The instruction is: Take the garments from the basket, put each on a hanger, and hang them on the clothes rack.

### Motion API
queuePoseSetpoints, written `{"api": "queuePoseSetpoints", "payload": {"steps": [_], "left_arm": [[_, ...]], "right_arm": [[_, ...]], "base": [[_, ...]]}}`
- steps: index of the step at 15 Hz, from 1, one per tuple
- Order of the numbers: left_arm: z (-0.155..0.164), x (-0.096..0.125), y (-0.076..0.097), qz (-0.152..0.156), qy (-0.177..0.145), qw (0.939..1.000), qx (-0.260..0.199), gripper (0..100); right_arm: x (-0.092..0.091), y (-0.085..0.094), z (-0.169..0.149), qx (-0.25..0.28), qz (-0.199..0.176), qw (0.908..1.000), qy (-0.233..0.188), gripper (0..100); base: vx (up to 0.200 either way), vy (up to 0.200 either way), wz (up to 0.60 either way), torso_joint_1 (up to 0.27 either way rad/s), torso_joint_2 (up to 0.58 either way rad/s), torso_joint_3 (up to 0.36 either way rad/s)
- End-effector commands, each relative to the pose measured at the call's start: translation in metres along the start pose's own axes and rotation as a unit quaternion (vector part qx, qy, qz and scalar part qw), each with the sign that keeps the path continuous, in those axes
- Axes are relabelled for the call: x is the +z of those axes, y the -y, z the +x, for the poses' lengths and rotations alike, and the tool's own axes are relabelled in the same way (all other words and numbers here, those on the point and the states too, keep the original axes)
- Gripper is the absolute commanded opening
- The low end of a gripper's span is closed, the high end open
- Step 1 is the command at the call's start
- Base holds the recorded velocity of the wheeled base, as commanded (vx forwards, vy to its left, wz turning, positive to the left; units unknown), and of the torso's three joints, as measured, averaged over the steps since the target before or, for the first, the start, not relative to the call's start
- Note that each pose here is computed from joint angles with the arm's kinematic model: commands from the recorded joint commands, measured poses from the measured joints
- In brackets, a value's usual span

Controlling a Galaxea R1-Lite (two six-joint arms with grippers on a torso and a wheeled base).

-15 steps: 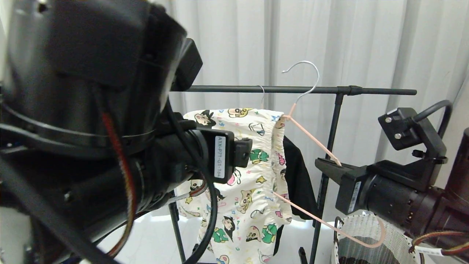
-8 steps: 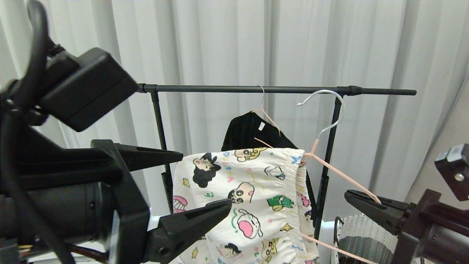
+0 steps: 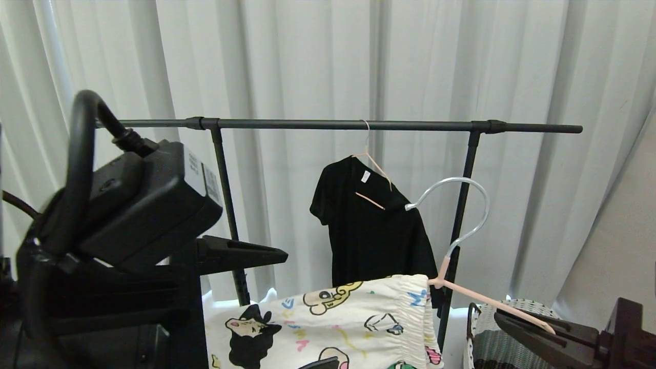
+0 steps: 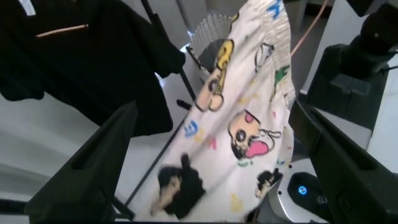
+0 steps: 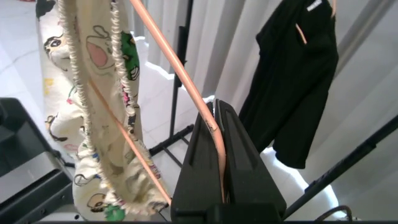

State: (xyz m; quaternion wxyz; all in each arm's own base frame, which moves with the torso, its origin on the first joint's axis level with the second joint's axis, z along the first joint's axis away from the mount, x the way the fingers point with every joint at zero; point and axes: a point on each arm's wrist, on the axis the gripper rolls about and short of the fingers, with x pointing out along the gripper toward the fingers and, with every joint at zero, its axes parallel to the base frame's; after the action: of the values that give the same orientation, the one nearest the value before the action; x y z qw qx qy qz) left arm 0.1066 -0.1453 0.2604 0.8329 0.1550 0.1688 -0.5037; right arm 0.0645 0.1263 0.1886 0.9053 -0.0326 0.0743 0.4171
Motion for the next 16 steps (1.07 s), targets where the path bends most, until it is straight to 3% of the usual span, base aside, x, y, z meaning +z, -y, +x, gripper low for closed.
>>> {"api": "queuePoseSetpoints", "payload": {"steps": [1,6,14,15,16], "left_arm": [[0.023,0.000,0.001,0.004,-0.009,0.9999,-0.011,100],[0.039,-0.006,0.007,0.024,-0.023,0.9983,-0.048,100],[0.042,-0.019,0.008,0.038,-0.044,0.9969,-0.053,100],[0.042,-0.019,0.009,0.037,-0.045,0.9969,-0.054,0],[0.042,-0.019,0.008,0.038,-0.045,0.9968,-0.054,0]], "right_arm": [[0.000,-0.002,-0.002,0.009,-0.005,0.9999,0.002,0],[0.000,-0.007,-0.003,0.025,-0.011,0.9996,0.003,0],[-0.001,-0.012,-0.005,0.046,-0.025,0.9986,0.003,0],[-0.001,-0.012,-0.005,0.046,-0.025,0.9986,0.003,0],[-0.001,-0.012,-0.005,0.046,-0.025,0.9986,0.003,0]], "base": [[0.000,0.000,0.00,0.000,0.00,0.000],[0.000,0.000,0.00,0.000,0.00,0.000],[0.000,0.000,0.00,0.000,0.00,0.000],[0.000,0.000,0.00,0.000,0.00,0.000],[0.000,0.000,0.00,0.000,0.00,0.000]]}}
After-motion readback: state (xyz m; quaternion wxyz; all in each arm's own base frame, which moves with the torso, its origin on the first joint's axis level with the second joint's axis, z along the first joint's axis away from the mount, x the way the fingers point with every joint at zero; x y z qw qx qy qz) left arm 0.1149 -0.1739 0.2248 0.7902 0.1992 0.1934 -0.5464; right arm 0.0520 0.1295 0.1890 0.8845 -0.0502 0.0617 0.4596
